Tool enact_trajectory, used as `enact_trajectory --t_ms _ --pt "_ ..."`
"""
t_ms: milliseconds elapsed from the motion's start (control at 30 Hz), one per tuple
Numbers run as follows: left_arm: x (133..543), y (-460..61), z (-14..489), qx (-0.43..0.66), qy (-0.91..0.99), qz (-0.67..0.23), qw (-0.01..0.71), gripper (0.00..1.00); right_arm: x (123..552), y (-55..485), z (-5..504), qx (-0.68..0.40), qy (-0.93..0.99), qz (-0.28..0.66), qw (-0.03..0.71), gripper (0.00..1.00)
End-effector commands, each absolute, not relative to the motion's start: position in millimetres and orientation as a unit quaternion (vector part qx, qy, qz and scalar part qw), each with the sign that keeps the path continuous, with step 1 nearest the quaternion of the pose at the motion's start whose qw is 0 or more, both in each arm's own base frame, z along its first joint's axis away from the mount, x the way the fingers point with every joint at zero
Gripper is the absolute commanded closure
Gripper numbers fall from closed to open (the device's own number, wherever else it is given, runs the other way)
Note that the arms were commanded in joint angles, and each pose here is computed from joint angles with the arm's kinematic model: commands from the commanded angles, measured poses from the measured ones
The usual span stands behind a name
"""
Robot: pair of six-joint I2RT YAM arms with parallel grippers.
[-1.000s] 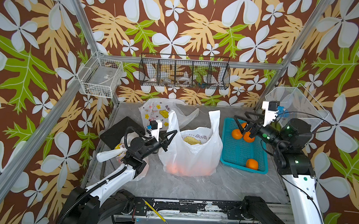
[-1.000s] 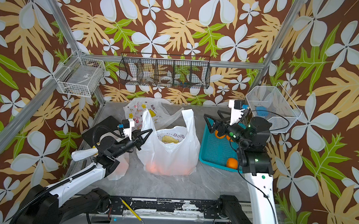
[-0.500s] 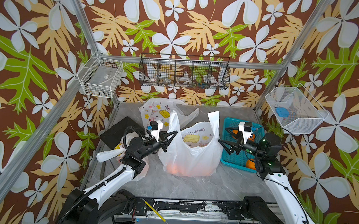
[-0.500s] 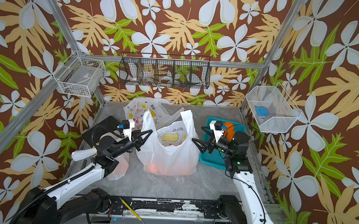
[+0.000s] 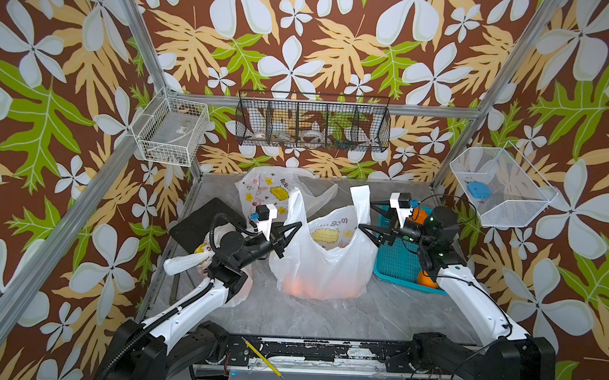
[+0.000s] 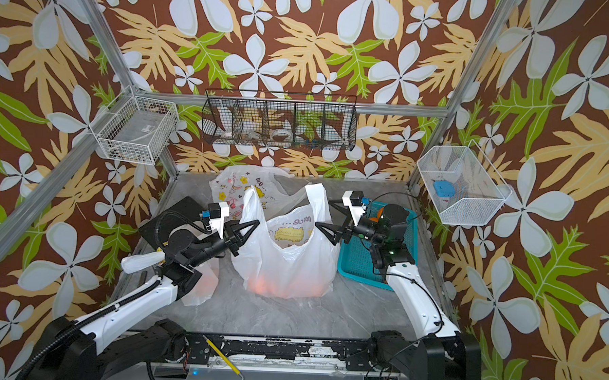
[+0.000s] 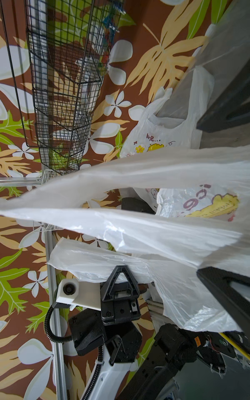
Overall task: Place the oranges into plastic bags & tie knots
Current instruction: Tie the plastic bag at the center of the board.
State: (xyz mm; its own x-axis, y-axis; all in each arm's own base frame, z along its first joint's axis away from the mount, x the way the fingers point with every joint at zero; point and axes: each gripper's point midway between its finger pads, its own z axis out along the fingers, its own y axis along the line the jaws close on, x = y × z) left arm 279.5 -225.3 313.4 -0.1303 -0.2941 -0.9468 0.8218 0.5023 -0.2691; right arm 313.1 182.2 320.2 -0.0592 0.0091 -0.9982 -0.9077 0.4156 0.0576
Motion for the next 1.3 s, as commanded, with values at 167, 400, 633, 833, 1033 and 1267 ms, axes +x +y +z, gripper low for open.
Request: enact_trajectory --t_ms 167,400,633,833,1033,1267 --pt "279 -227 318 0.228 0.599 -0.448 0.623 1.00 317 200 332 -0.406 0.579 0.411 0.575 0.08" --pt "279 -234 312 0.267 0.612 -0.429 0.608 1.00 306 208 316 -0.426 0.598 0.433 0.523 0.72" --pt "269 -256 298 0.355 0.619 -0.440 0.546 1.00 275 220 298 -0.452 0.609 0.428 0.492 1.00" --pt "266 -268 277 0.404 0.639 -0.447 0.477 1.00 237 240 283 -0.495 0.592 0.432 0.467 1.00" --pt "254 -273 272 0.439 0.622 -0.458 0.460 1.00 224 256 277 -0.533 0.577 0.431 0.443 1.00" --pt "234 -278 267 0.482 0.593 -0.455 0.456 1.00 221 274 269 -0.568 0.558 0.453 0.401 1.00"
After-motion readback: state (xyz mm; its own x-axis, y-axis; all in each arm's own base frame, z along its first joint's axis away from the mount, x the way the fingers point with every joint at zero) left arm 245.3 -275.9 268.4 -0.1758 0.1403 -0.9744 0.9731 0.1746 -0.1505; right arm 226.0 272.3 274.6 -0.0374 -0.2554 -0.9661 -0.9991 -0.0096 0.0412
